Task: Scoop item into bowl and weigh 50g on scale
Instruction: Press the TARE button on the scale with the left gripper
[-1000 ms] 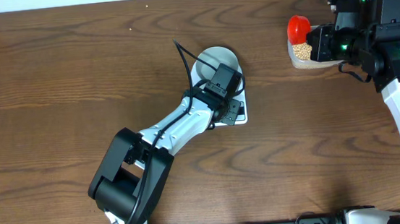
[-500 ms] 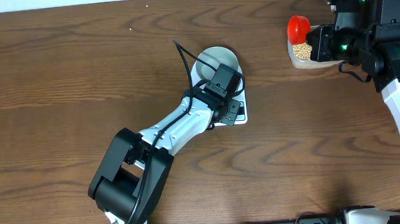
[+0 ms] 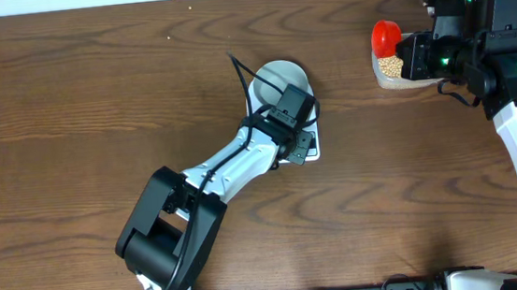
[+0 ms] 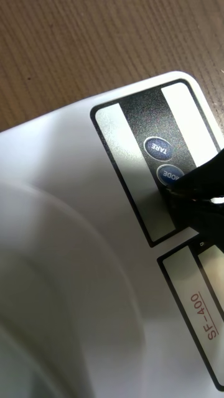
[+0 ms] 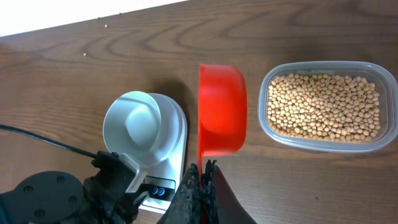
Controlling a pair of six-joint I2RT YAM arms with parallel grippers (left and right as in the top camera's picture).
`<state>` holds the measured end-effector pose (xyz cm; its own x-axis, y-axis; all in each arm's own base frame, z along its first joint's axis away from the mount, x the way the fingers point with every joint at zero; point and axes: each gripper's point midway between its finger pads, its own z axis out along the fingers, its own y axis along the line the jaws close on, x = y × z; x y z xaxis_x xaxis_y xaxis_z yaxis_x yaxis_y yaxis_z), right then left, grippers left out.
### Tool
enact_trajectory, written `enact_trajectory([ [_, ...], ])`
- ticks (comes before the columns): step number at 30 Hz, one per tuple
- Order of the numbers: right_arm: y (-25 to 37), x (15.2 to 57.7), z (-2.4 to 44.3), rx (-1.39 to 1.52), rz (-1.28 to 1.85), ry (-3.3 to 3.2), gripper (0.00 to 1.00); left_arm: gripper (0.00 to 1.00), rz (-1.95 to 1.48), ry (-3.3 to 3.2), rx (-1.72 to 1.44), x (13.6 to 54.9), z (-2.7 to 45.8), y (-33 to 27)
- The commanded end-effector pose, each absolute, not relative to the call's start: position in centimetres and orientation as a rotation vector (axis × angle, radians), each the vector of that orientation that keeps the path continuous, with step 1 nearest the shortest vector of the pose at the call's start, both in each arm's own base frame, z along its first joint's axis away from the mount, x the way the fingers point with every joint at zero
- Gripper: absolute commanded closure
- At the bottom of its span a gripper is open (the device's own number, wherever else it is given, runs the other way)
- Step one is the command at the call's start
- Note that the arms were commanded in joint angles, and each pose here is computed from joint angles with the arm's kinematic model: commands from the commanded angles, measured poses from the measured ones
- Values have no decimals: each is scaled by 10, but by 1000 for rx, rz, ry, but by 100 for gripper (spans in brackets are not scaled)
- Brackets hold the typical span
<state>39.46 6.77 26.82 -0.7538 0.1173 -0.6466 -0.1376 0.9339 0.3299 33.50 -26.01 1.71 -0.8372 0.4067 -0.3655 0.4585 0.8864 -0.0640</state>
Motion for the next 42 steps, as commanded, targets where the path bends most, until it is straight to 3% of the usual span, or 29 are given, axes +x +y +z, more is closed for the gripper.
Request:
enact_trajectory([
  [1,70,396,275,-37,465,2364,99,93,-167,2763,674,326,-5,-254],
  [42,70,394,273,-35,466,2374,99,93,-169,2884,674,311,-25,-240],
])
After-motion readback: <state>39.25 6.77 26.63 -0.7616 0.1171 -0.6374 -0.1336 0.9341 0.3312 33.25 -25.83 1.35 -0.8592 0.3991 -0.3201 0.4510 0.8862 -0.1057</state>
